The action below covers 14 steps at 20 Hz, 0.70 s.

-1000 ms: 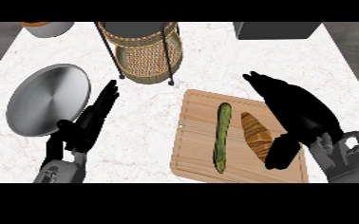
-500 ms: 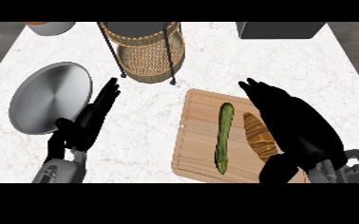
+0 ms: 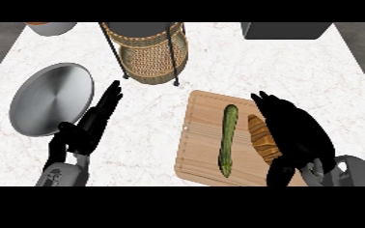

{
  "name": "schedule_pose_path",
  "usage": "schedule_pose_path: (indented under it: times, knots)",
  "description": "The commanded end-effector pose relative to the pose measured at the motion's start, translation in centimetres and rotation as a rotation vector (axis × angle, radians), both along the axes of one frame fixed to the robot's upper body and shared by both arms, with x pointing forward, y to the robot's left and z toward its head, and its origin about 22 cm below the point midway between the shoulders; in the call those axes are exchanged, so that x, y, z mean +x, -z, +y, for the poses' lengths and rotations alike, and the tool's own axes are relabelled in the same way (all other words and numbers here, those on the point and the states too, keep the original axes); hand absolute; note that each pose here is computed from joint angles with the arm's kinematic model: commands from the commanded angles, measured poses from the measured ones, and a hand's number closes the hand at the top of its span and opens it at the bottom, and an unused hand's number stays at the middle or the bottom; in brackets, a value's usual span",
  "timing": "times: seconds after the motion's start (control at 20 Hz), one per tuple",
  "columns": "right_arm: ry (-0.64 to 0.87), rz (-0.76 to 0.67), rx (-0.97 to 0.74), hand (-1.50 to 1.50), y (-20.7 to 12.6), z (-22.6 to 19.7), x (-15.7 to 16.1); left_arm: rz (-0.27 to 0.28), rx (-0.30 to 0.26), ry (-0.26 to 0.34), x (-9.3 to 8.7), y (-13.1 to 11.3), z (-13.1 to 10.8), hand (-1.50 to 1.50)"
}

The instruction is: Pick the croissant from the cutting board and place it in the tiered basket

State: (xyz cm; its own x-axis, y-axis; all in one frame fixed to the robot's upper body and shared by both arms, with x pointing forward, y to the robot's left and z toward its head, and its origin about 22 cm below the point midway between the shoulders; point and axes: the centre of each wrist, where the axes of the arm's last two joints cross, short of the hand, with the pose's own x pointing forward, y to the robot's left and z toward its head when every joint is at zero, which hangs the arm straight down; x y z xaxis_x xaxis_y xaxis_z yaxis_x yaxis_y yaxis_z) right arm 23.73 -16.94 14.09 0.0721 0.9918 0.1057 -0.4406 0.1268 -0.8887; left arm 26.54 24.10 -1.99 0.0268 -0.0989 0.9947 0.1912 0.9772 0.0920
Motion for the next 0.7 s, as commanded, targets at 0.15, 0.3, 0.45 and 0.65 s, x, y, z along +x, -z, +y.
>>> schedule_pose_path:
  times: [0.15, 0.3, 0.45, 0.65]
  knots:
    - [0.102, 0.036, -0.062, -1.5, 2.5, -0.7, 0.7, -0.01, 0.013, 0.011, 0.0, -0.4, 0.3, 0.0]
    - [0.173, 0.03, -0.072, -1.5, 4.1, 0.4, 0.4, -0.004, -0.008, 0.012, 0.4, -2.0, -0.1, 0.0]
    - [0.184, 0.049, -0.074, -1.5, 4.7, -2.0, 0.6, 0.019, 0.005, 0.007, -0.4, 1.5, -1.5, 0.0]
    - [0.2, 0.044, -0.07, -1.5, 4.8, -1.5, 0.6, -0.011, 0.008, -0.011, -0.5, -0.3, -1.3, 0.0]
